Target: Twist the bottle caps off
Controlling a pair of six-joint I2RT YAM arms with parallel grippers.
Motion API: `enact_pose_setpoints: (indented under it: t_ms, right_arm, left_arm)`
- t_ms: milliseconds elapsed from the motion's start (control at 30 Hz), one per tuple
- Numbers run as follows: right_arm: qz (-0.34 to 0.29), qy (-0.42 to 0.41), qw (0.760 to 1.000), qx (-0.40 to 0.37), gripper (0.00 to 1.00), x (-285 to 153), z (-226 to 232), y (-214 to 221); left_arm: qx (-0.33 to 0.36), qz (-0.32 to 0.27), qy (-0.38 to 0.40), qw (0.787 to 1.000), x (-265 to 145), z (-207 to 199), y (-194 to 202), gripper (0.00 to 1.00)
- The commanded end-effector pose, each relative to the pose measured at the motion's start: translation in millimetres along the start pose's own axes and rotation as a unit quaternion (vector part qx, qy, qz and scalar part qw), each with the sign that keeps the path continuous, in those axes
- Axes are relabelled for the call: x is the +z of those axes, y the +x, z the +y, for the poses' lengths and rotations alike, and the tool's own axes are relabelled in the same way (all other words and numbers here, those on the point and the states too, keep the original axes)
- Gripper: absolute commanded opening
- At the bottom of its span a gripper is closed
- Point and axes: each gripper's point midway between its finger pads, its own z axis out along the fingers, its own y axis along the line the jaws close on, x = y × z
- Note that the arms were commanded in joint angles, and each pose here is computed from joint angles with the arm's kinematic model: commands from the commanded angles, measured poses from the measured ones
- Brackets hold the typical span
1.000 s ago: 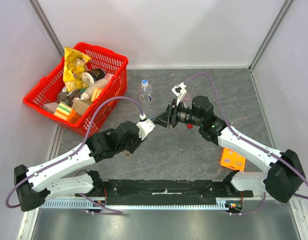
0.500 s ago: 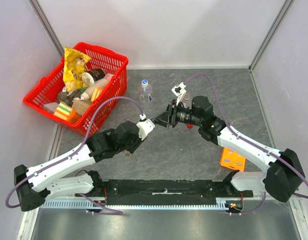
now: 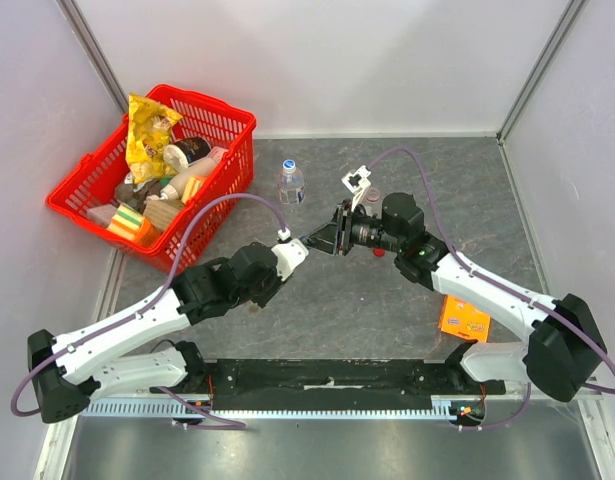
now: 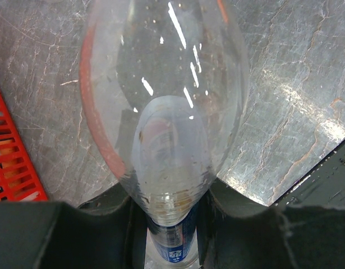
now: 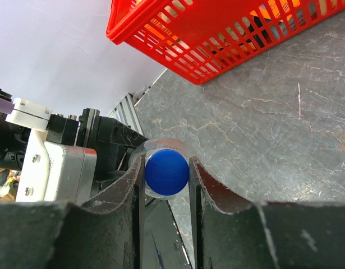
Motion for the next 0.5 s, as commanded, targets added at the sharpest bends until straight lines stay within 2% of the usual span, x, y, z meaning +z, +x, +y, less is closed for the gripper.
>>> enact_pose_setpoints:
  t_ms: [0, 300, 367, 467]
  right_arm:
    - [-0.005, -0.064, 0.998, -0.021, 0.00, -3, 29, -2]
    - [-0.013, -0.102, 0.992, -0.079, 0.00, -18, 51, -8]
    - [-0.014, -0.114, 0.988, -0.100, 0.00, -23, 57, -8]
    - [-0.010, -0.135, 0.982, -0.132, 0.00, -32, 69, -7]
  left_arm:
    - [0.008, -0.033, 0.004, 0.999, -5, 1, -19, 0.02]
    - [0.004, -0.075, 0.085, 0.994, -24, -23, -39, 0.02]
    - [0.006, -0.083, 0.115, 0.990, -29, -33, -43, 0.02]
    - [0.024, -0.102, 0.203, 0.974, -43, -61, -48, 0.02]
